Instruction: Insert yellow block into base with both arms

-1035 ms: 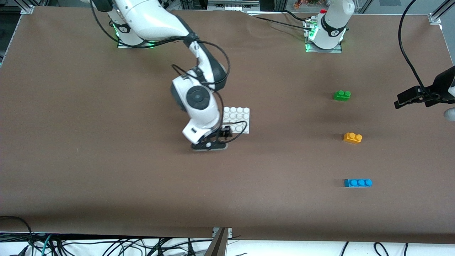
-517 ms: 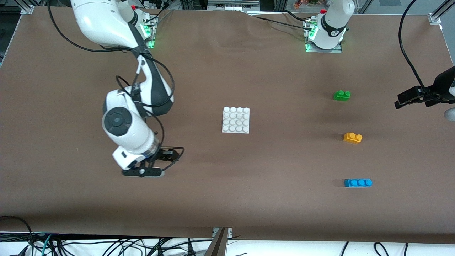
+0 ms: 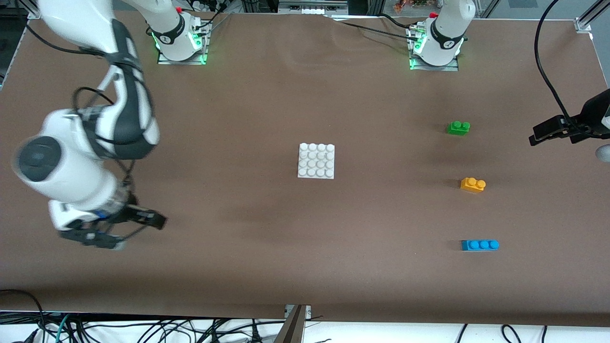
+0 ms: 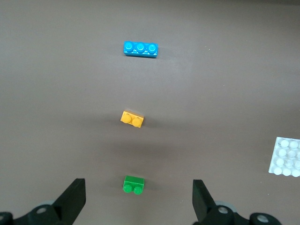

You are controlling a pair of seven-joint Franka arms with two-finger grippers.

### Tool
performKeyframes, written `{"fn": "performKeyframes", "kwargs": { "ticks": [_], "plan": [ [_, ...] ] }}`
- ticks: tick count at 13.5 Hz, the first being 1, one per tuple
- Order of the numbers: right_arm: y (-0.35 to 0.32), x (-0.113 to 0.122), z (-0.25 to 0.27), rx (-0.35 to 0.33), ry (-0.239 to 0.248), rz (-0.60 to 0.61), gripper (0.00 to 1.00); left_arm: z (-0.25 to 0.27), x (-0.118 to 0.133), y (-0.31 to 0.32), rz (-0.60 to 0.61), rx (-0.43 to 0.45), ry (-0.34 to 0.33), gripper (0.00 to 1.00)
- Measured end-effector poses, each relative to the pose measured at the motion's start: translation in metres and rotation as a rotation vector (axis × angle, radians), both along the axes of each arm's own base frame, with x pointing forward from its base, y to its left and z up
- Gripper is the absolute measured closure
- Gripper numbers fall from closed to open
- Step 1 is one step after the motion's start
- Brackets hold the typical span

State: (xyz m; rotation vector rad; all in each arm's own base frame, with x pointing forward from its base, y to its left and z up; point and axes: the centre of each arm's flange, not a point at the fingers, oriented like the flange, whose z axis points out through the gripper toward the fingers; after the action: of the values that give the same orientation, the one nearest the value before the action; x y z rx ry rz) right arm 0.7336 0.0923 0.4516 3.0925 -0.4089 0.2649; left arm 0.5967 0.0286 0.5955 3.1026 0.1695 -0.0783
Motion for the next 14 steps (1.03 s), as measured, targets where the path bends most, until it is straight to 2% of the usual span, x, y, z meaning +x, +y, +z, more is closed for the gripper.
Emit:
{"fn": "performKeyframes", "kwargs": {
  "ticks": [2,5,7,10,12,14],
  "plan": [
    [-0.046,-0.009,0.032,0.012,-0.019,-0.028,0.00,0.000,0.000,0.000,0.000,0.000,0.000,0.00],
    [-0.100,-0.032,0.057,0.014,-0.020,0.022,0.00,0.000,0.000,0.000,0.000,0.000,0.000,0.00],
    [-0.140,-0.052,0.083,0.016,-0.041,0.064,0.00,0.000,0.000,0.000,0.000,0.000,0.000,0.00],
    [-0.179,-0.086,0.115,0.027,-0.068,0.065,0.00,0.000,0.000,0.000,0.000,0.000,0.000,0.00],
    [-0.182,-0.102,0.124,0.003,-0.050,0.118,0.00,0.000,0.000,0.000,0.000,0.000,0.000,0.00],
    [-0.182,-0.113,0.127,-0.021,-0.008,0.159,0.00,0.000,0.000,0.000,0.000,0.000,0.000,0.00]
  ]
}}
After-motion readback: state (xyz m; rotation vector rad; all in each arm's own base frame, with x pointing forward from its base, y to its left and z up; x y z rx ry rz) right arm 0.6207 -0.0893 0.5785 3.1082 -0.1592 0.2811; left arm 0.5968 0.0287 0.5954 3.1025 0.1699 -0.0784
